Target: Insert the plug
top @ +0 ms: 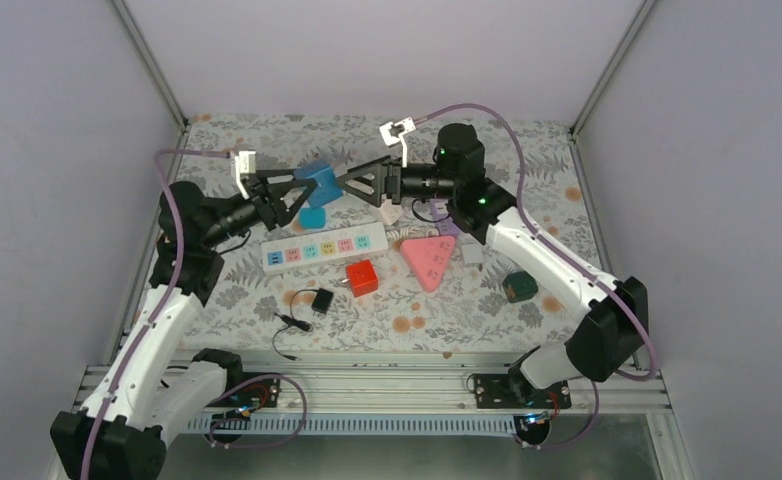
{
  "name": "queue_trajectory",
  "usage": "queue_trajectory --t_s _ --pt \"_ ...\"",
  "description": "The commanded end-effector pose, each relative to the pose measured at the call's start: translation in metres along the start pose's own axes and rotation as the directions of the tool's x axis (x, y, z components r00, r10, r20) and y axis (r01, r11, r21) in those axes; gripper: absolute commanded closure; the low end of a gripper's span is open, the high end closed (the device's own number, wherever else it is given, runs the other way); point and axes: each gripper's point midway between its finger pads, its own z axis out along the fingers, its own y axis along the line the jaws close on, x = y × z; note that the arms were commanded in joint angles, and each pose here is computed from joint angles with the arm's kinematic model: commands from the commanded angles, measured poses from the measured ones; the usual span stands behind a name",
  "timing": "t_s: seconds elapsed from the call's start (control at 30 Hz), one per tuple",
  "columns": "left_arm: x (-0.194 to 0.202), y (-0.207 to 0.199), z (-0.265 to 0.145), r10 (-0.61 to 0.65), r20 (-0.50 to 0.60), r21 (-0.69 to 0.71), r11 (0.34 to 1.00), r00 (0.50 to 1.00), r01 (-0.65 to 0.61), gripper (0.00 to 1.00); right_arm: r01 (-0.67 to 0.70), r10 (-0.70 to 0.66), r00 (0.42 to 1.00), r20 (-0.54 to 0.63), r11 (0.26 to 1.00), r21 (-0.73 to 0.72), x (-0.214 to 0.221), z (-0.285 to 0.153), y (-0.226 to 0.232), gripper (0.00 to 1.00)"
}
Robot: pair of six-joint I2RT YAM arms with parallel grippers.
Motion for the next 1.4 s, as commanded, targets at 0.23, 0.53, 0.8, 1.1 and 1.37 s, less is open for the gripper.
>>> queue_trajectory --t_s 0.23,0.53,0.8,1.1,1.37 --pt "-0.056 -0.036 -0.021 0.915 0.287 -0.276 0.364 0.285 -0.890 0.46 -0.426 0.421 0.901 0.104 0.904 0.036 -0.026 -0.008 0.003 0.00" --pt "-0.041 -0.038 -0.002 0.958 0.219 -0.297 -0.116 -0.186 -0.948 0.46 -0.664 0.663 0.747 0.039 0.748 -0.001 -0.041 0.010 0.014 0.06" --pt "-0.041 -0.031 0.016 0.910 0.042 -0.347 -0.373 -0.412 -0.861 0.46 -0.737 0.734 0.673 0.087 0.659 0.150 -0.050 0.027 -0.020 0.04" --pt "-0.038 -0.019 0.023 0.837 -0.092 -0.337 -0.536 -0.540 -0.774 0.45 -0.730 0.736 0.671 0.085 0.636 0.250 -0.033 0.030 -0.043 0.04" --pt "-0.029 -0.005 0.032 0.795 -0.160 -0.281 -0.605 -0.585 -0.745 0.44 -0.731 0.746 0.665 0.037 0.641 0.235 -0.027 0.035 -0.041 0.14"
